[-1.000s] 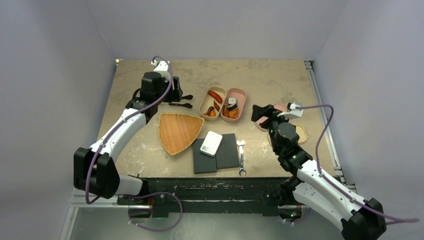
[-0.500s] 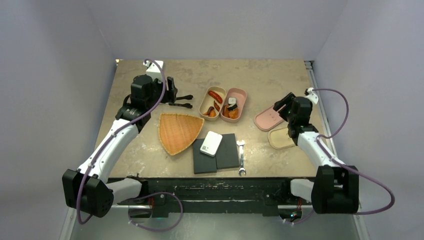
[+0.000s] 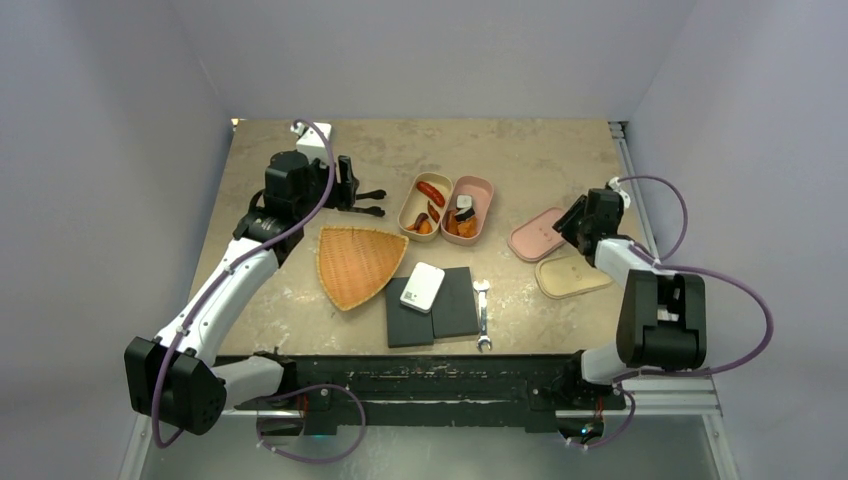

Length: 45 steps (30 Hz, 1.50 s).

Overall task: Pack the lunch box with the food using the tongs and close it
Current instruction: Pick up the box lid from the center of the board.

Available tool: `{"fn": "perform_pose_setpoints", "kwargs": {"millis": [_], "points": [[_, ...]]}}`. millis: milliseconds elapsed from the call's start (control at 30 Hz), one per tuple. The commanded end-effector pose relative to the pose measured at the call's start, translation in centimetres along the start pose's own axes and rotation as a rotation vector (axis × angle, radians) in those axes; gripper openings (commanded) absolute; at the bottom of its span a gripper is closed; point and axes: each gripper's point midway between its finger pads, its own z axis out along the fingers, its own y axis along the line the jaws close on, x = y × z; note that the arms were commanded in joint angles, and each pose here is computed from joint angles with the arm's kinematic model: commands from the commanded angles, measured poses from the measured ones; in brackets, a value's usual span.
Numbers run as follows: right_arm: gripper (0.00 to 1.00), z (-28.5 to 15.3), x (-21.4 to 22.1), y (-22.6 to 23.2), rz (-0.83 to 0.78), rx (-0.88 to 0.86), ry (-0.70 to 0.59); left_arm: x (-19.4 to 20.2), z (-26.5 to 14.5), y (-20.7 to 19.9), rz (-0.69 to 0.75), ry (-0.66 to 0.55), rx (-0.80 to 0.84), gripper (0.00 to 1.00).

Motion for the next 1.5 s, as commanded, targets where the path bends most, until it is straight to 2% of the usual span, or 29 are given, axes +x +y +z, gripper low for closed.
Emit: {"fn": "perform_pose_setpoints", "kwargs": {"millis": [0,467,633,900,933,1067,1133,1467], "points": [[0.46,1.1,-0.7,0.0,-0.009,0.024,0.006,-1.0,-0.3,-0.2,0.008,-0.041,0.004,0.62],[0.44,1.6,0.2,-2.5,0.068,0.157,0.003,-1.1,-0.3,-0.2,0.006,-0.039,0.002,0.62],[0.43,2.1,0.7,-2.4,0.078,0.149,0.022,-1.0,-0.3,-0.1,0.005,-0.038,0.002,0.62],[0.36,2.7,1.9,-2.6,0.087,0.146,0.061,-1.1,-0.3,-0.1,0.003,-0.041,-0.001,0.62],[0.34,2.8,2.0,-2.6,0.087,0.146,0.064,-1.1,-0.3,-0.1,0.003,-0.041,-0.002,0.62],[0.07,2.7,1.9,-2.4,0.105,0.137,0.059,-1.1,-0.3,0.0,0.005,-0.04,-0.007,0.62],[0.0,2.6,1.9,-2.1,0.126,0.123,0.054,-1.1,-0.3,0.0,0.003,-0.04,-0.006,0.62],[0.0,-0.4,-0.2,2.6,0.298,-0.106,-0.006,-0.6,0.1,-0.3,-0.01,-0.032,0.011,0.62]]}}
